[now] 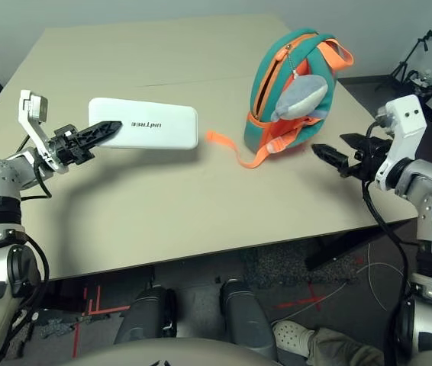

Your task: Put the pencil case into the backpack and zip it.

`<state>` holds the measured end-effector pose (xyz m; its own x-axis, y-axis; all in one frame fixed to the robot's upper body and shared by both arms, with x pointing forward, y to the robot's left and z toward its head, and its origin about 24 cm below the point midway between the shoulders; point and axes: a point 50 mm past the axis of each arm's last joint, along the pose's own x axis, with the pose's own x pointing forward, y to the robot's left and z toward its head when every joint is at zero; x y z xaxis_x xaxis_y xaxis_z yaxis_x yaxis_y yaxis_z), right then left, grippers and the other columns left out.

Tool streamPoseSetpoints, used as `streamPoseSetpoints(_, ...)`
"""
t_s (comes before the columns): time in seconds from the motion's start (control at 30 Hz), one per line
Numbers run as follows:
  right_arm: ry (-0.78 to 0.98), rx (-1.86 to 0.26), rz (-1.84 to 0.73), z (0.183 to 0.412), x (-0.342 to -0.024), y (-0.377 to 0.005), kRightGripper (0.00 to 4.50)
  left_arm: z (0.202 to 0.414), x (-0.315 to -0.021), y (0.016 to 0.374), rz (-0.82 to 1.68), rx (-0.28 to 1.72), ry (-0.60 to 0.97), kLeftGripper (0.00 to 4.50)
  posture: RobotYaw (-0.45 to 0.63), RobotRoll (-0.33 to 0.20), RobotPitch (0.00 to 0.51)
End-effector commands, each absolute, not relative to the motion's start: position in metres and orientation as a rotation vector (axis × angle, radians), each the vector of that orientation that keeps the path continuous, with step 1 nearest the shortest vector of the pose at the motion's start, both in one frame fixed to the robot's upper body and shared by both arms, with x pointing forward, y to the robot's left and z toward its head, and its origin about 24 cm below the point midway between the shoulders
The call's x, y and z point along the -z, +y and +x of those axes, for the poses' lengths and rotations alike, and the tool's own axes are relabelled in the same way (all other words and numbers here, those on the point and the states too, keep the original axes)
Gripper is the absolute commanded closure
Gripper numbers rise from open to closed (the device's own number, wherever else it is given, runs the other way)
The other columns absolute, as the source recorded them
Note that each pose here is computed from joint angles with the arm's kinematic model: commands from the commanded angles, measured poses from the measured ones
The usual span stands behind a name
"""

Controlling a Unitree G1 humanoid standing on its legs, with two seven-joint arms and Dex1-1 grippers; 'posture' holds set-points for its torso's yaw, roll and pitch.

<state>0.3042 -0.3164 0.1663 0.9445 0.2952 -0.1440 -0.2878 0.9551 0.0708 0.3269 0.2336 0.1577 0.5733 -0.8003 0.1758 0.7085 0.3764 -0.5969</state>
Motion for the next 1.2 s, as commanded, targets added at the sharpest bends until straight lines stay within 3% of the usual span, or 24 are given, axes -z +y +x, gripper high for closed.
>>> streamPoseSetpoints(0.03,0.113,-0.267,0.074,0.317,-0.168,-0.318,0.00,0.323,-0.170,0.233,-0.675,0.983,0.080,3.10,-0.01,0.000,0.022)
streamPoseSetpoints(0.33,0.092,-0.263,0.053,0.332,-0.167,-0.315,0.00,0.319,-0.172,0.231,-0.691,0.970,0.057,3.10,0.02,0.000,0.020)
streamPoseSetpoints(0.47,0.135,-0.279,0.039,0.360,-0.153,-0.297,0.00,0.311,-0.165,0.231,-0.708,0.953,0.060,3.10,0.07,0.000,0.018)
streamPoseSetpoints(0.67,0.139,-0.291,0.030,0.375,-0.148,-0.285,0.00,0.305,-0.165,0.232,-0.716,0.939,0.055,3.10,0.09,0.000,0.021)
streamPoseSetpoints(0.8,0.141,-0.289,0.029,0.379,-0.146,-0.282,0.91,0.302,-0.164,0.234,-0.717,0.929,0.056,3.10,0.10,0.000,0.026)
streamPoseSetpoints(0.97,0.143,-0.286,0.021,0.379,-0.144,-0.284,2.83,0.300,-0.164,0.234,-0.714,0.922,0.062,3.10,0.10,0.000,0.033)
streamPoseSetpoints(1.1,0.136,-0.288,0.017,0.378,-0.144,-0.286,4.05,0.299,-0.164,0.234,-0.714,0.922,0.067,3.10,0.10,0.000,0.036)
streamPoseSetpoints(1.2,0.121,-0.301,0.020,0.377,-0.147,-0.286,4.40,0.301,-0.165,0.233,-0.709,0.924,0.063,3.10,0.09,0.000,0.039)
